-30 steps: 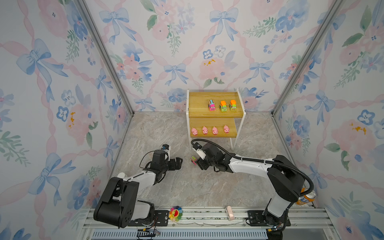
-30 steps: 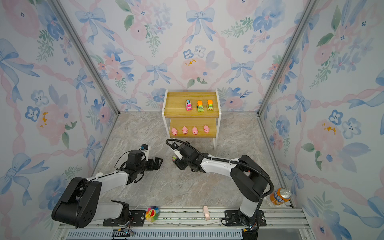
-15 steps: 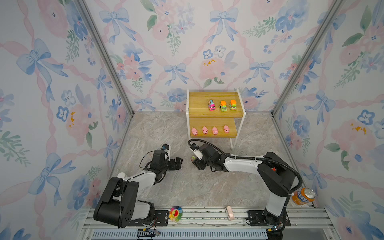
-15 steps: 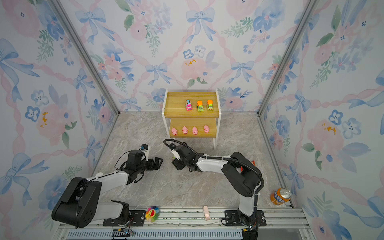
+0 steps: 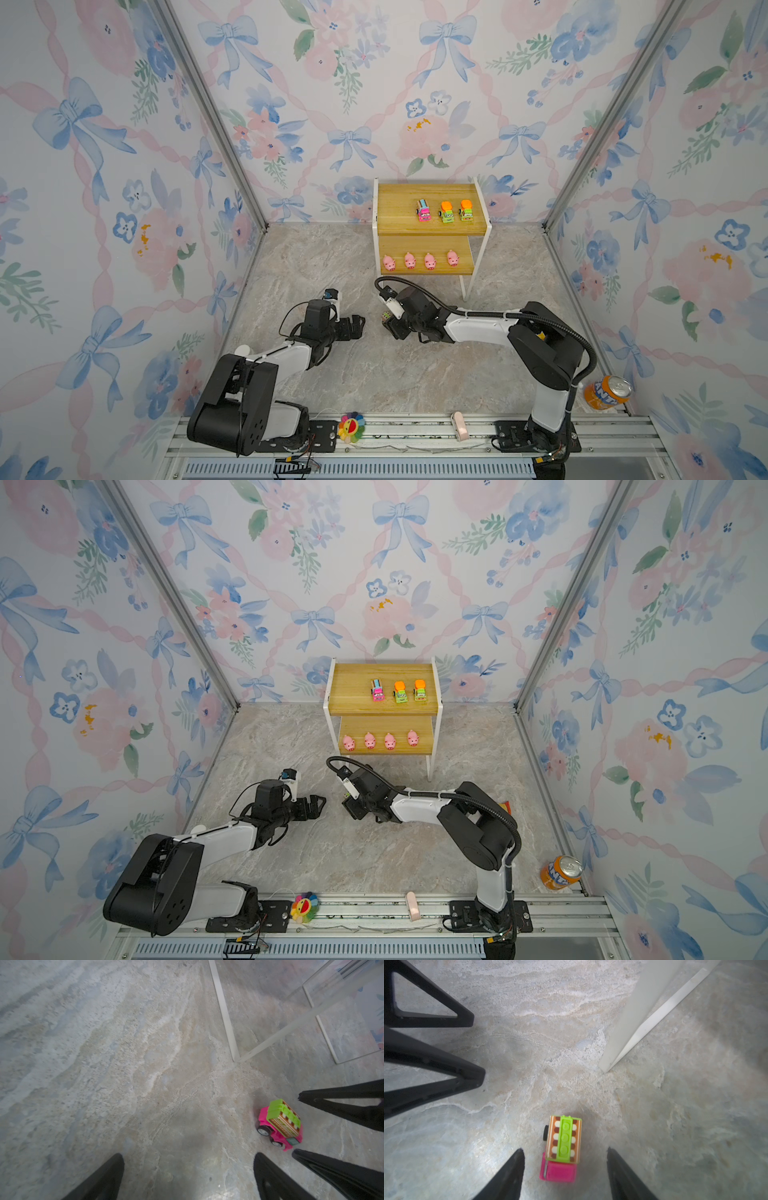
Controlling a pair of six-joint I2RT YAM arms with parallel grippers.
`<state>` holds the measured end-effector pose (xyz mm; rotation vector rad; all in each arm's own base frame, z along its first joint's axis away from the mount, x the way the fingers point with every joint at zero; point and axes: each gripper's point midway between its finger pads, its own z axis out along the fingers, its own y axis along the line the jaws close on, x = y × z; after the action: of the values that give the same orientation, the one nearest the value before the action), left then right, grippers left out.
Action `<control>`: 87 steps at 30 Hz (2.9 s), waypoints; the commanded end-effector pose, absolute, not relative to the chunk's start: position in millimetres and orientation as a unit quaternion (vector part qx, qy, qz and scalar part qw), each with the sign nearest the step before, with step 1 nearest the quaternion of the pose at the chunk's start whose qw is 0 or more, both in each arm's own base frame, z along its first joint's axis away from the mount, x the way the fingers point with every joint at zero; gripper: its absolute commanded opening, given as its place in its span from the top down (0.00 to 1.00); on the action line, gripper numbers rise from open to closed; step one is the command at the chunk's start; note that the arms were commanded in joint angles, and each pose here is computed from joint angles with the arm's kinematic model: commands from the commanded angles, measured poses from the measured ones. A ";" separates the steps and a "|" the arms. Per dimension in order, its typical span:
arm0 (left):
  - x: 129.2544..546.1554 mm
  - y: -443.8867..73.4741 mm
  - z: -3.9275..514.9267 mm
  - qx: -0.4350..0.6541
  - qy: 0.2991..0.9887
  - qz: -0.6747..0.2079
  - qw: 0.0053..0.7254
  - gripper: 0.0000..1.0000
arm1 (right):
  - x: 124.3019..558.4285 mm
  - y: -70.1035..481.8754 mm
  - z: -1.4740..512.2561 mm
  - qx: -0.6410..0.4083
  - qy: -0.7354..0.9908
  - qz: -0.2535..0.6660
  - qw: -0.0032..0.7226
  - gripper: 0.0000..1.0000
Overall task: Place and organize the plastic toys onto the shelf
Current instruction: 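Withdraw the right gripper from the shelf to the pink truck with green top, then lower the right gripper onto the pink truck with green top and close it, then lift the pink truck with the right gripper up to the upper shelf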
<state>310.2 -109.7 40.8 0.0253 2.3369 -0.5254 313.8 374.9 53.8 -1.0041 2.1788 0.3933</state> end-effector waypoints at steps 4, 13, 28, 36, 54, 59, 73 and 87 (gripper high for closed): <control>309.2 -112.8 40.9 0.020 0.907 -0.205 0.366 0.02 | 316.7 376.7 48.9 -0.377 0.840 0.165 0.354 0.35; 309.1 -112.7 40.5 0.020 0.908 -0.206 0.365 0.02 | 317.6 375.0 40.1 -0.369 0.838 0.180 0.359 0.36; 308.4 -112.9 40.3 0.020 0.908 -0.206 0.365 0.02 | 319.4 369.8 27.1 -0.357 0.843 0.185 0.358 0.37; 308.8 -112.7 41.2 0.020 0.907 -0.206 0.367 0.02 | 317.4 366.4 21.4 -0.355 0.845 0.184 0.355 0.37; 308.4 -112.5 41.6 0.019 0.907 -0.206 0.367 0.02 | 317.1 366.4 23.1 -0.354 0.844 0.186 0.358 0.43; 308.1 -112.5 41.0 0.020 0.907 -0.206 0.367 0.02 | 316.6 365.7 24.2 -0.353 0.845 0.186 0.357 0.51; 307.9 -112.9 41.1 0.020 0.907 -0.206 0.366 0.02 | 308.2 367.2 60.7 -0.364 0.849 0.190 0.334 0.69; 308.1 -113.3 41.2 0.020 0.907 -0.208 0.366 0.02 | 267.0 371.2 137.9 -0.407 0.847 0.196 0.281 0.73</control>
<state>310.2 -109.7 40.6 0.0252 2.3373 -0.5254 289.8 373.0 112.0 -1.0188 2.2445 0.5105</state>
